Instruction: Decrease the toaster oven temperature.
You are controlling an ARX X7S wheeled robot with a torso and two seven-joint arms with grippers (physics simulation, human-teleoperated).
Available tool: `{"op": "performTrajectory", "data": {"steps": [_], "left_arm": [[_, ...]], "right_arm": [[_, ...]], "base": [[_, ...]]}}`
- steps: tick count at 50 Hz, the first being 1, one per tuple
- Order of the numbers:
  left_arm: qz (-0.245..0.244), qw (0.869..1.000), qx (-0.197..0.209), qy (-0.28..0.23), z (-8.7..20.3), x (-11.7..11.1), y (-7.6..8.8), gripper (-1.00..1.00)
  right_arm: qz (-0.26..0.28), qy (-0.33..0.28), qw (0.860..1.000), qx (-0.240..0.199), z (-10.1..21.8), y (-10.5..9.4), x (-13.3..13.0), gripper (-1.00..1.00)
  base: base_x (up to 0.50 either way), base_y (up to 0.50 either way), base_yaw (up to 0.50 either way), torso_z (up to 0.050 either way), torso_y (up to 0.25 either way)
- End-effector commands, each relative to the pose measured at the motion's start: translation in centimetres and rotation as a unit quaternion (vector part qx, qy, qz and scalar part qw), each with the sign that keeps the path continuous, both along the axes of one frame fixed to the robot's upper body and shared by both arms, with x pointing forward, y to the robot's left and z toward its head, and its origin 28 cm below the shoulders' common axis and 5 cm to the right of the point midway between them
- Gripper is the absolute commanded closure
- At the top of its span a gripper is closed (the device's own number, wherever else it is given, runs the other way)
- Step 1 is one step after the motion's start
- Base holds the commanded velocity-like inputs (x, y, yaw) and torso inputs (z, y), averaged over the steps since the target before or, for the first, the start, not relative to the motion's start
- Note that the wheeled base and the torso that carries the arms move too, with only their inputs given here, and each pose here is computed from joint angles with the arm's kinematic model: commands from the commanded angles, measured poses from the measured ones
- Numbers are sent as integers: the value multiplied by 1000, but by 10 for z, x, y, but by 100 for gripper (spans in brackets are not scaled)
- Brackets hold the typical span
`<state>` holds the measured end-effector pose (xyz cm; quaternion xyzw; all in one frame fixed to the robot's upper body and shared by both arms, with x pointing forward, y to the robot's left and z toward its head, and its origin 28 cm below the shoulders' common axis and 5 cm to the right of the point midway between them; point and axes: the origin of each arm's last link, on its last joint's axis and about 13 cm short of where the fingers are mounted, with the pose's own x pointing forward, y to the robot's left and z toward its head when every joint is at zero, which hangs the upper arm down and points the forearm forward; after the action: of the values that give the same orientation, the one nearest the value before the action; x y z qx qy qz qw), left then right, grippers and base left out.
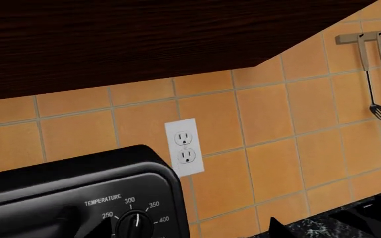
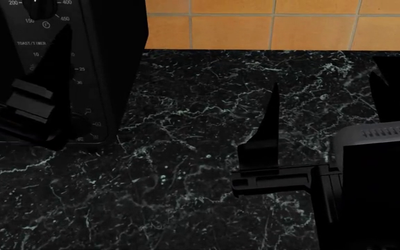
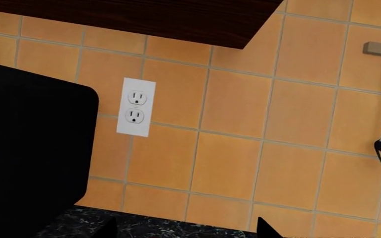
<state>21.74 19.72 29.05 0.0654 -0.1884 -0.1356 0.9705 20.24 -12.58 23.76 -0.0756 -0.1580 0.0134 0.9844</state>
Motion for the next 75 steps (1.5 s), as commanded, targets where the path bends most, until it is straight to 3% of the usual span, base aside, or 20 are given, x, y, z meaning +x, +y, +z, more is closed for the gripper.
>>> {"op": "performTrajectory", "data": {"steps": [1, 9, 16, 44, 58, 75], "left_arm": [[22, 1000, 7, 11, 20, 15, 3, -100], [48, 998, 20, 41, 19, 29, 6, -100], [35, 996, 38, 67, 10, 35, 4, -100], [59, 990, 109, 70, -4, 56, -1, -100], [83, 987, 121, 68, -8, 71, 2, -100], [98, 987, 107, 72, -7, 84, 8, -100]], "right_arm": [[3, 3, 1000, 4, -2, 0, 1, -100], [6, 9, 1000, 6, -4, 1, 3, -100], [12, 11, 1000, 7, -5, 3, 5, -100], [18, 19, 999, 18, -16, 3, 7, -100], [22, 21, 999, 17, -16, 4, 8, -100], [23, 21, 999, 18, -17, 4, 8, -100]], "base": [[0, 0, 0, 0, 0], [0, 0, 0, 0, 0], [0, 0, 0, 0, 0], [0, 0, 0, 0, 0], [0, 0, 0, 0, 0], [0, 0, 0, 0, 0]]}}
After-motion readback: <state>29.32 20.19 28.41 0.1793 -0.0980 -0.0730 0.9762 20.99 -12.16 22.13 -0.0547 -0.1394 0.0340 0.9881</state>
